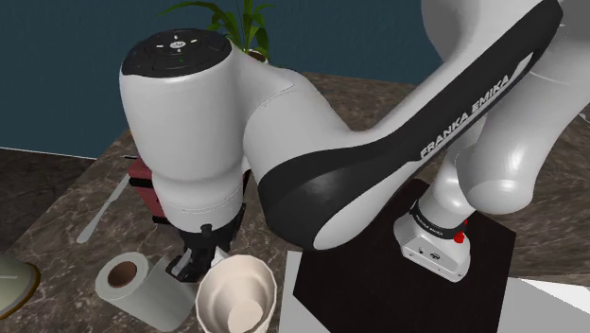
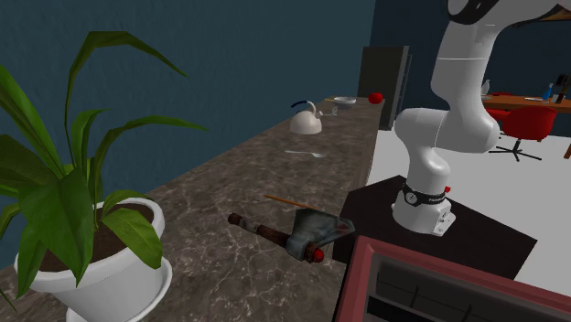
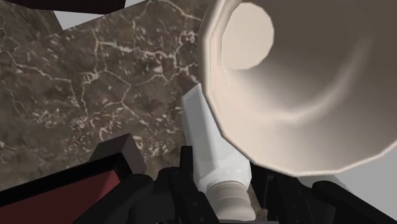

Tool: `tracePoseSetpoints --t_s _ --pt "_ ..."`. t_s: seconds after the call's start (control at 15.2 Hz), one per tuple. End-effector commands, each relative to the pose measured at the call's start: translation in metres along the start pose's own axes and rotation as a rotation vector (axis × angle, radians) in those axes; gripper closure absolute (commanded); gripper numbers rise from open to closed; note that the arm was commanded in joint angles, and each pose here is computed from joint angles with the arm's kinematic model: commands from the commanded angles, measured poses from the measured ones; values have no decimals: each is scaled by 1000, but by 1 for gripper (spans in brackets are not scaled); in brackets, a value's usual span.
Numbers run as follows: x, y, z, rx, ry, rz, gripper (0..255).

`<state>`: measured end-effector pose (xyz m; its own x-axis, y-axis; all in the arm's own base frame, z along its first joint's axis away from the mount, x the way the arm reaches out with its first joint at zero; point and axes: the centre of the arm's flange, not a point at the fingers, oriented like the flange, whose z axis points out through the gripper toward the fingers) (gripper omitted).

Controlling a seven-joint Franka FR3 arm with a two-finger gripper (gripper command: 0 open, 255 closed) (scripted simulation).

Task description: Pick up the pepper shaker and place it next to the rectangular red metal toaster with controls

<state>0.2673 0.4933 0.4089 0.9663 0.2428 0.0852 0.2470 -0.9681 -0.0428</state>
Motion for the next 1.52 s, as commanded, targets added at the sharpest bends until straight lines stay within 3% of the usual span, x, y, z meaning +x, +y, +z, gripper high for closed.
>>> tracePoseSetpoints --t_s 0.0,0.46,0.99,1.06,1.39,1.45 --pt "-1 0 11 0 0 -1 255" --pt "-4 1 49 0 0 -1 255" --pt "-4 1 49 0 0 -1 255" --pt "-4 2 49 0 0 -1 0" --pt "-4 1 49 0 0 -1 0" --pt "-4 1 36 0 0 -1 0"
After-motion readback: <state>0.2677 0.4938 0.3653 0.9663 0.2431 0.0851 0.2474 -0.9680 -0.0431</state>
